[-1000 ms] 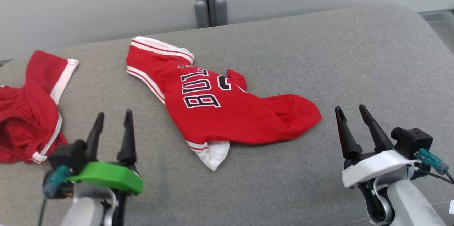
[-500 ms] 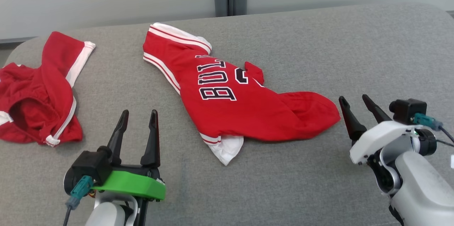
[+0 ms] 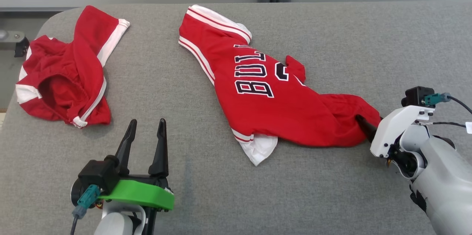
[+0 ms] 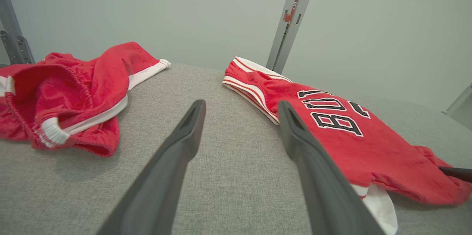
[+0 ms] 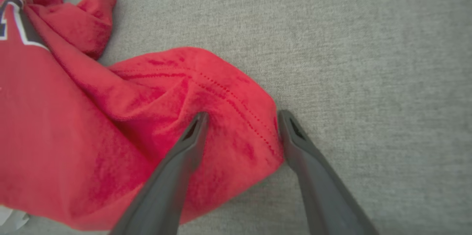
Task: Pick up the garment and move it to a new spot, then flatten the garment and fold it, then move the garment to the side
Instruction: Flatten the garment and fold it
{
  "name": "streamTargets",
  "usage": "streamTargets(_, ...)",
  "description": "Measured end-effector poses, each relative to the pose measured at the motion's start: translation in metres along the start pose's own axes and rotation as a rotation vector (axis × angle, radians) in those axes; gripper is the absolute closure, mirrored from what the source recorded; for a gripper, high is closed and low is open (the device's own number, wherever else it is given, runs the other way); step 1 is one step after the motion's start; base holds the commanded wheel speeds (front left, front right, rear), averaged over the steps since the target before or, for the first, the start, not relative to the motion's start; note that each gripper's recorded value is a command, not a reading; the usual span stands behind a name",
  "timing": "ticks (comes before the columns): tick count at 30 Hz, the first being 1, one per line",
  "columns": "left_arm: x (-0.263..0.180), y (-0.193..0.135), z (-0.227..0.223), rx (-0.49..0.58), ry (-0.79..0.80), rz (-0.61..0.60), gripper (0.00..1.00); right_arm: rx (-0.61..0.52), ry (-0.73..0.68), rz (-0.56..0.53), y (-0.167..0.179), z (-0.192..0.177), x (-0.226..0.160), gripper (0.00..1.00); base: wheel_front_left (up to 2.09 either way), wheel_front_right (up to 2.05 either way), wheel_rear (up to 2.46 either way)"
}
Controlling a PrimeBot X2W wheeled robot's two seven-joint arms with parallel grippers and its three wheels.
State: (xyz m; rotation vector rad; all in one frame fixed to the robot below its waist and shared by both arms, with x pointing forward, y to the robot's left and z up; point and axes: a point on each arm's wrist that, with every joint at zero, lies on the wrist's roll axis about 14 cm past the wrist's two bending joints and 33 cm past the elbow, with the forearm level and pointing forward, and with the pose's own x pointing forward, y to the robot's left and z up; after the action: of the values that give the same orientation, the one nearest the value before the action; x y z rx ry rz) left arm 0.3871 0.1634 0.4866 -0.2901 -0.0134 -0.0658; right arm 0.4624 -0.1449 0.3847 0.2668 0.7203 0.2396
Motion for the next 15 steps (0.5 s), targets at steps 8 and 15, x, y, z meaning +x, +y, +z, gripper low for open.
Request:
streamTargets(8,0.003,-0.005,-0.004,-0.007,0.009,-0.015,0.0,-0.002,-0.273,-0.018,-0.009,0.059,-0.016,1.0,0.0,0.0,0.0)
streamTargets(15,0.01,-0.022,-0.011,-0.015,0.025,-0.067,0.0,0.002,-0.389,-0.16,-0.069,0.082,-0.053,1.0,0.0,0.0,0.0)
